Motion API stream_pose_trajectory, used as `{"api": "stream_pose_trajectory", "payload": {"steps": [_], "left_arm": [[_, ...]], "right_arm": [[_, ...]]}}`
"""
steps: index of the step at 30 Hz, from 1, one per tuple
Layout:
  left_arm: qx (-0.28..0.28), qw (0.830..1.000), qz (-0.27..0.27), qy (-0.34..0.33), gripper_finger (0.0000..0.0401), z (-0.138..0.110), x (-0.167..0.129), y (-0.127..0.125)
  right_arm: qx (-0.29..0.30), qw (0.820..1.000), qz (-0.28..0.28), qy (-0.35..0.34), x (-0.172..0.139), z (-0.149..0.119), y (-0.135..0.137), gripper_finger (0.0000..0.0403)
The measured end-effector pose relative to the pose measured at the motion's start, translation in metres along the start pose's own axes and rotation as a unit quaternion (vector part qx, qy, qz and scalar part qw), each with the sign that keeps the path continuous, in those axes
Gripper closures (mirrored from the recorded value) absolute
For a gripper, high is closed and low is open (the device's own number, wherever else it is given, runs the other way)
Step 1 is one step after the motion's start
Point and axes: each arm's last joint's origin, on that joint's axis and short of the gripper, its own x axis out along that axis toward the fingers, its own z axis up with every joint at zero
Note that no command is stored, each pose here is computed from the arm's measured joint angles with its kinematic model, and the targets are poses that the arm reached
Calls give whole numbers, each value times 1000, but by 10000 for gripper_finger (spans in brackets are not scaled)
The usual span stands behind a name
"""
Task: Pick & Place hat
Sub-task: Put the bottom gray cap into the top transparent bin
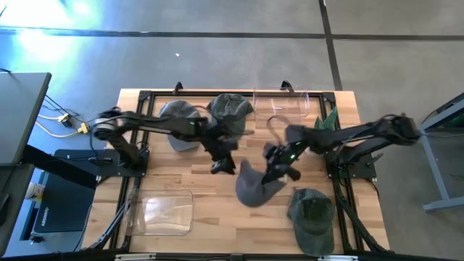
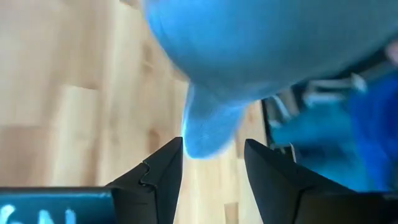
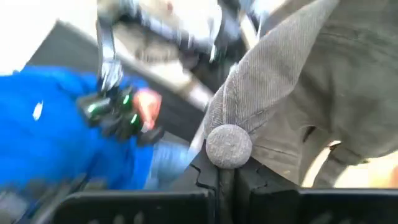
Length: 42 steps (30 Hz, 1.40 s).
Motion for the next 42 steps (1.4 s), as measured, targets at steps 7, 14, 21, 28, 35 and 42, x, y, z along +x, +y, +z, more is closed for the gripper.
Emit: {"api": "stream_pose_trajectory", "payload": {"steps": [7,14,21,28,35,42], "left_arm": [[-34,976,161,-144,236,7,-61,-31],[-10,936,263,-233,236,13,-83,-36],[26,935,260,-241,236,21,-93,-24],[49,942,235,-236,236,24,-99,-18],[29,932,267,-242,236,23,-102,-13],[-50,925,327,-188,236,15,-111,25]], "right_arm": [[-11,964,-121,-238,-66,22,31,399],[-12,898,-221,-380,-119,54,38,399],[30,851,-406,-331,-168,79,19,399],[55,813,-501,-291,-205,95,-1,400],[95,815,-515,-249,-212,104,-42,400],[112,805,-525,-253,-203,118,-89,398]]}}
